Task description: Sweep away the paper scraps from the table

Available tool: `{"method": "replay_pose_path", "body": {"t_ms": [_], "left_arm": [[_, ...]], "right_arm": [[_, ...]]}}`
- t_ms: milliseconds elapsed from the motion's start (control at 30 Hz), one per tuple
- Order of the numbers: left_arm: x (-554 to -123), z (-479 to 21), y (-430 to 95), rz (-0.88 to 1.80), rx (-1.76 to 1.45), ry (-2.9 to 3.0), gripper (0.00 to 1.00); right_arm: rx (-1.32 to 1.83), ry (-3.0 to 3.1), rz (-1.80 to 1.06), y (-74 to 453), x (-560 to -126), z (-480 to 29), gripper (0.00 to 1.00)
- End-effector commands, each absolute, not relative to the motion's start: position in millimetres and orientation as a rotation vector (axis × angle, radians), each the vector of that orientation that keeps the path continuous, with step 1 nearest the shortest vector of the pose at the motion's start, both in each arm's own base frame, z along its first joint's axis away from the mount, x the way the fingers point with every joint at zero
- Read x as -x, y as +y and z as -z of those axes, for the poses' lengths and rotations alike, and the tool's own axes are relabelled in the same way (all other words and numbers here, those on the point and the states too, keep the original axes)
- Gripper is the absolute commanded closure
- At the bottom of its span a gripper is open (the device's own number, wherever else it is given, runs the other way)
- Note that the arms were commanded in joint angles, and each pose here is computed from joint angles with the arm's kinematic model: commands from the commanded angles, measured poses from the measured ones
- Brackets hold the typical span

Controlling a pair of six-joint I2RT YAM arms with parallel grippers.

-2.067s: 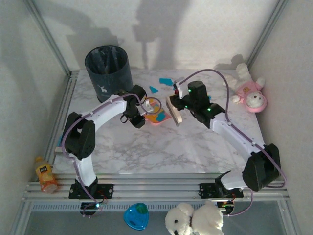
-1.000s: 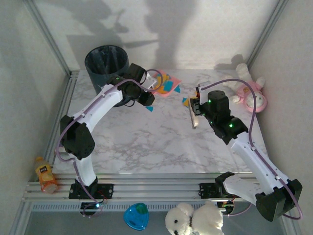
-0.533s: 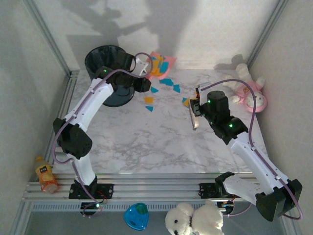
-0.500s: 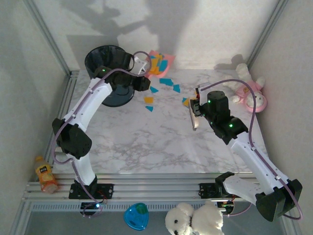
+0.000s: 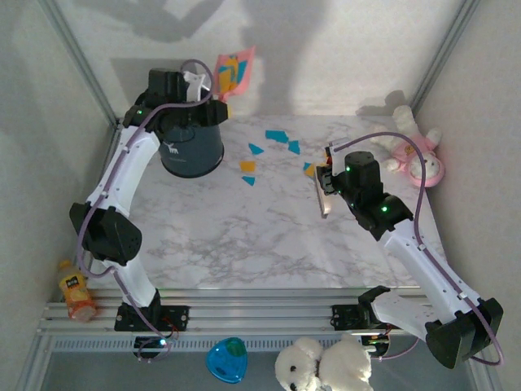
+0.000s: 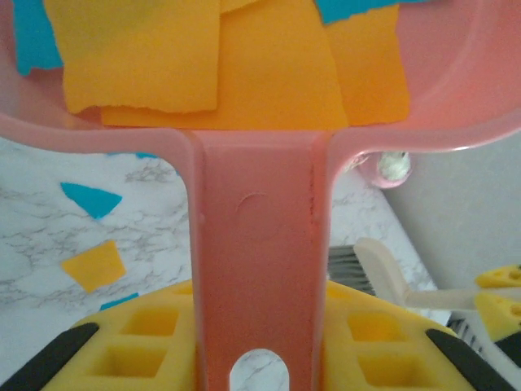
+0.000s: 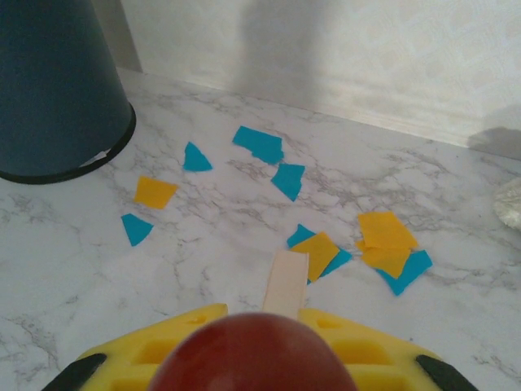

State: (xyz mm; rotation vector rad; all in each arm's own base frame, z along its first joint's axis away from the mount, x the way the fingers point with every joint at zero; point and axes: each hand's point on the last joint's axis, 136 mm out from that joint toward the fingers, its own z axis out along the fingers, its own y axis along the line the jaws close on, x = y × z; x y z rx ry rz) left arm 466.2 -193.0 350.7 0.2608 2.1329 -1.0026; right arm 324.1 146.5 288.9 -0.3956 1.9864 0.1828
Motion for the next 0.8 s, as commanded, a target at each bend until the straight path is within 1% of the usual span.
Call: {"method": "replay_pose_path", "body": {"t_ms": [0,400,767], "left_arm": [[-467.6,-381.8,-184.1,1.132,-0.184,2.034,0.87],[-483.2,-395.4,-146.2,1.382,0.071,1.886,0.88],[-494.8,-392.9,-139.9,1.542,0.225,1.814,0.88]], "right_arm": [[0.368,1.959,-0.194,144.8,-325.6,-299.4,1.00],[0.366,1.968,-0.191,144.6,-325.5,-296.2,1.00],[0.365,1.971,-0.192,144.9,-326.6,-295.0,1.00]]}}
